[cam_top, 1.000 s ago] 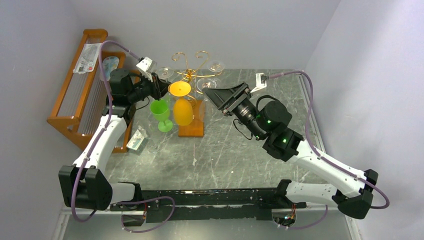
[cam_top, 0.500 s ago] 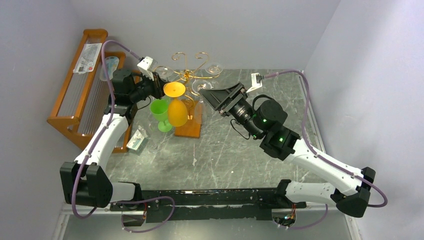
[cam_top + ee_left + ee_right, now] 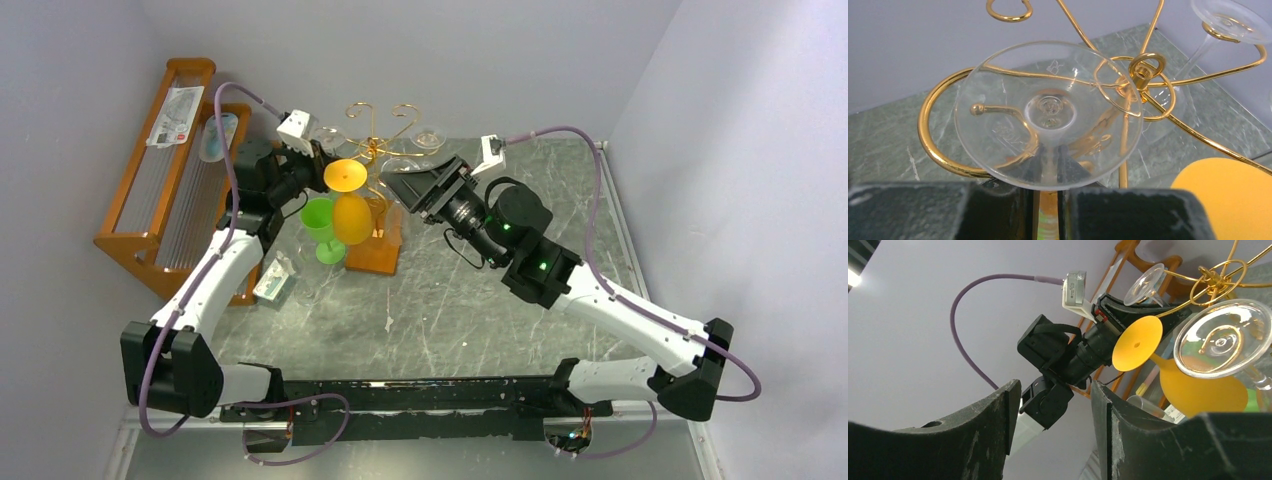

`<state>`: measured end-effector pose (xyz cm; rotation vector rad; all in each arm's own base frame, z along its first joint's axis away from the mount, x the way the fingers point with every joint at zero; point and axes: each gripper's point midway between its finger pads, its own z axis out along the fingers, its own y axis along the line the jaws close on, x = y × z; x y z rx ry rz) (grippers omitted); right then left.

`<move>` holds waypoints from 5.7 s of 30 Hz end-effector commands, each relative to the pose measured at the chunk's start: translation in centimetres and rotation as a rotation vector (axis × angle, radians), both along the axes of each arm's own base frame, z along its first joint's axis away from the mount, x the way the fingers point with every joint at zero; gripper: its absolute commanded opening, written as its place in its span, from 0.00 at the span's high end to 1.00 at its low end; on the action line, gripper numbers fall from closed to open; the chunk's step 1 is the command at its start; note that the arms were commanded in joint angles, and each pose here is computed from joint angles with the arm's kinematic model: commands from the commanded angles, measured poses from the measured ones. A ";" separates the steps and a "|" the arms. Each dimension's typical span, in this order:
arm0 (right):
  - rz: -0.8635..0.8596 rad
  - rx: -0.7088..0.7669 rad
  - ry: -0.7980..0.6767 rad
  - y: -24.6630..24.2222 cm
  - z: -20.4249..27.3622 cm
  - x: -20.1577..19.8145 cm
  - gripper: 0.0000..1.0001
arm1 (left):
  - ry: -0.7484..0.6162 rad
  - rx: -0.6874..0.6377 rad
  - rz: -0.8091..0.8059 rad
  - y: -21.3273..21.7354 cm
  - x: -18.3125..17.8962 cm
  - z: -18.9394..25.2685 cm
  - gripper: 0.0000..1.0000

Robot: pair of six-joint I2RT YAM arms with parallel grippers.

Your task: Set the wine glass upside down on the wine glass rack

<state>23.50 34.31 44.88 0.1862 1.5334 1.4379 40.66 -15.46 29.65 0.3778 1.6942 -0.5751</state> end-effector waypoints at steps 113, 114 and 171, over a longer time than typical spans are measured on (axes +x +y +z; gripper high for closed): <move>0.199 -0.048 0.144 11.2 -2.0 12.1 1.00 | 0.375 -0.801 0.108 3.1 -6.3 9.3 0.70; 0.197 -0.050 0.142 11.1 -1.9 12.1 1.00 | 0.376 -0.816 0.089 3.2 -6.2 9.4 0.72; 0.012 -0.116 -0.264 -1.3 4.3 3.9 0.37 | 0.332 -0.855 0.151 3.3 0.7 10.7 0.95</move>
